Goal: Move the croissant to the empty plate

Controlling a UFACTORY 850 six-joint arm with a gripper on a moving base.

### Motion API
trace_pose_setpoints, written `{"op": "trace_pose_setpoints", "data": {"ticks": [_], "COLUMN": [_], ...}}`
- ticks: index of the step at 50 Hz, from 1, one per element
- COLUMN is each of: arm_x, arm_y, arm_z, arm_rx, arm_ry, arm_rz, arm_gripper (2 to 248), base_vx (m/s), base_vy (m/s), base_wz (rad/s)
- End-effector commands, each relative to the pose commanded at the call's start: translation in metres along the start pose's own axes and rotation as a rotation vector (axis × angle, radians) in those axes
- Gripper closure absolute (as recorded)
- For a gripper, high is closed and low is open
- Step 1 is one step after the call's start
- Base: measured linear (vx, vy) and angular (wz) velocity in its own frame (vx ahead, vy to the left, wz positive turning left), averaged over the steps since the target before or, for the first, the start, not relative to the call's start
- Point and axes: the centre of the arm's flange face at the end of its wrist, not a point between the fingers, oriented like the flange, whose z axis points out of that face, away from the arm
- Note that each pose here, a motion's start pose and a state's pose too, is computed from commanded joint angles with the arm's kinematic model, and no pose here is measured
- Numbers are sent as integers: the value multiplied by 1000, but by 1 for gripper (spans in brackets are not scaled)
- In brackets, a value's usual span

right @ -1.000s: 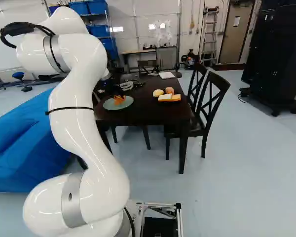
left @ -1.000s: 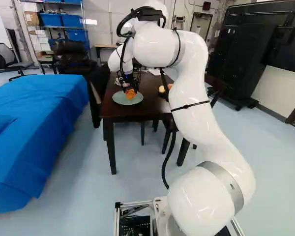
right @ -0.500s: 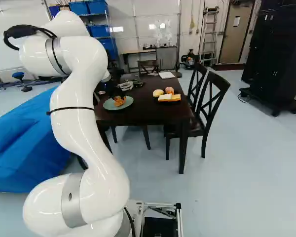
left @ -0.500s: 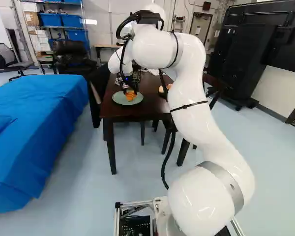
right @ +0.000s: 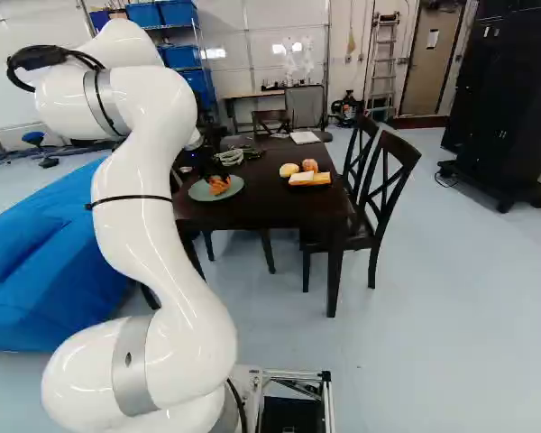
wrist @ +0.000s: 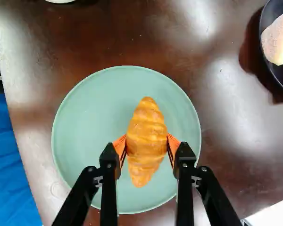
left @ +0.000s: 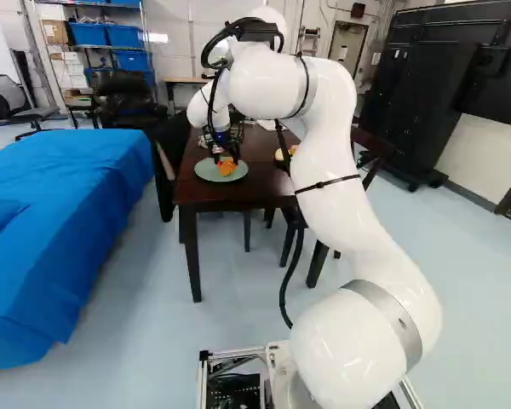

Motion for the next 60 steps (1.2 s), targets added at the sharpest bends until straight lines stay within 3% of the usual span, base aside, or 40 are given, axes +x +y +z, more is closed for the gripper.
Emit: {"op": "trace_pose_setpoints", "data": {"ticks": [2, 3, 7, 8, 13, 14, 18, 19, 38, 60], "arm_x": [0, 0, 0, 0, 0, 0, 0, 0, 0, 6], "arm_y": [0, 0, 0, 0, 0, 0, 0, 0, 0, 8], "arm_z": [0, 0, 0, 0, 0, 0, 0, 0, -2, -31], "arm_rx": [0, 0, 0, 0, 0, 0, 0, 0, 1, 2], "arm_ry": [0, 0, 0, 0, 0, 0, 0, 0, 2, 38], "arm_rz": [0, 0, 0, 0, 0, 0, 0, 0, 0, -8], "arm_gripper": [126, 101, 101, 70, 70, 36, 36, 5, 3, 3], "base_vx": [0, 0, 0, 0, 0, 0, 0, 0, 0, 0], "base_vy": [0, 0, 0, 0, 0, 0, 0, 0, 0, 0], "base_wz": [0, 0, 0, 0, 0, 0, 0, 0, 0, 0]}}
